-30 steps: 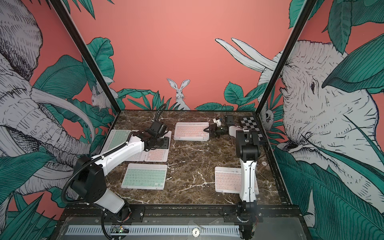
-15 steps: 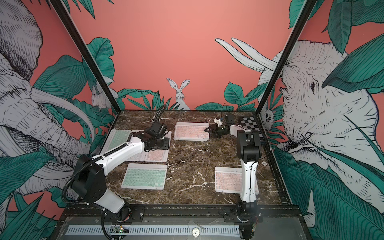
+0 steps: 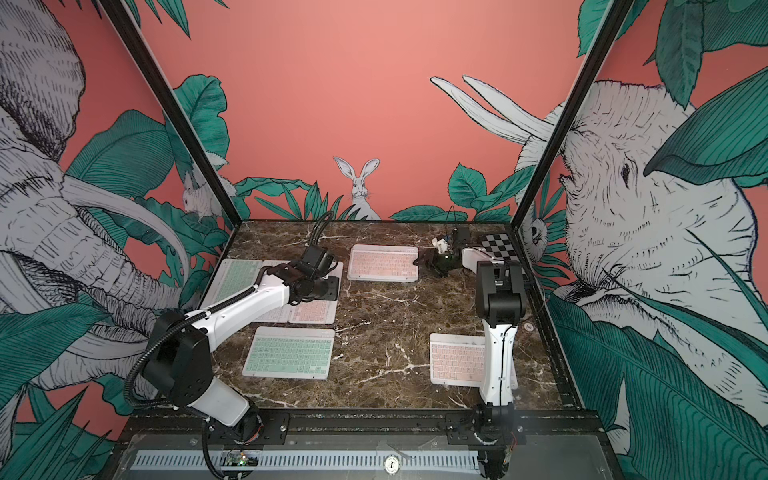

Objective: Stack the numeric keypads
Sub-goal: Place the numeric keypad at the numeric keypad.

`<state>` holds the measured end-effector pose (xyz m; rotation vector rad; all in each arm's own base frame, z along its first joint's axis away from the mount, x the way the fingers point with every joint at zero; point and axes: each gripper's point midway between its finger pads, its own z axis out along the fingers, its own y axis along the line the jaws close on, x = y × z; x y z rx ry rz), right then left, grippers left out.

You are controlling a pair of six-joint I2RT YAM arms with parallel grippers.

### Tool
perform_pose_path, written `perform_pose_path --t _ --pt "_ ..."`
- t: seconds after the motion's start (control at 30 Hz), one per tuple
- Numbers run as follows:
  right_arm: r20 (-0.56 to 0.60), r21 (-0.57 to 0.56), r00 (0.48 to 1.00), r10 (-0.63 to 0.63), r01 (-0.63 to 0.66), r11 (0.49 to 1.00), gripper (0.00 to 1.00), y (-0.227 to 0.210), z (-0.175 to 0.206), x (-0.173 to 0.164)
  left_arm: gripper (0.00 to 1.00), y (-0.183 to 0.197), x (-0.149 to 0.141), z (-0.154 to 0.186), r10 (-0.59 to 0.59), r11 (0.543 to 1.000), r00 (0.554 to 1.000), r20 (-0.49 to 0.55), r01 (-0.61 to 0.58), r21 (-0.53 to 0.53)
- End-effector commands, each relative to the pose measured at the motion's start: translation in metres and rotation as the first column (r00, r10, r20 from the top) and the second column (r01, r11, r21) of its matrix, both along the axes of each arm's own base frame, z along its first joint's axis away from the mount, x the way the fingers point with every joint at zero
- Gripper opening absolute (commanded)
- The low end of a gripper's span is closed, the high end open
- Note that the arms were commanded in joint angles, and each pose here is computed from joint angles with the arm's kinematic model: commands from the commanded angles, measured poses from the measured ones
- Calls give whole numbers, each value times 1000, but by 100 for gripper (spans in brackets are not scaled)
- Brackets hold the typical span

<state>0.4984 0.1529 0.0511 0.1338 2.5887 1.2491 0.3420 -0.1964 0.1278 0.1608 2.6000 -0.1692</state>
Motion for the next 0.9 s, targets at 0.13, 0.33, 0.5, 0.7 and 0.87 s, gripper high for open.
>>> perform_pose_path --t 0.13,0.33,0.5,0.7,0.87 --pt "113 -119 993 -19 33 992 54 -18 47 -3 55 5 -6 6 10 1000 1000 20 -9 -28" --pt "150 -275 975 -162 199 941 55 -46 63 -48 55 2 -10 6 0 997 998 59 4 -75" --pt "137 -355 966 -222 257 899 55 -58 62 -113 56 -5 -12 -2 -19 994 998 62 26 -110" --pt "112 -543 961 -254 273 794 55 -72 45 -203 55 -12 -17 -13 -47 991 998 44 52 -123" --pt "45 -601 962 -268 240 763 55 -74 30 -256 55 -17 -21 -20 -53 989 998 36 58 -138"
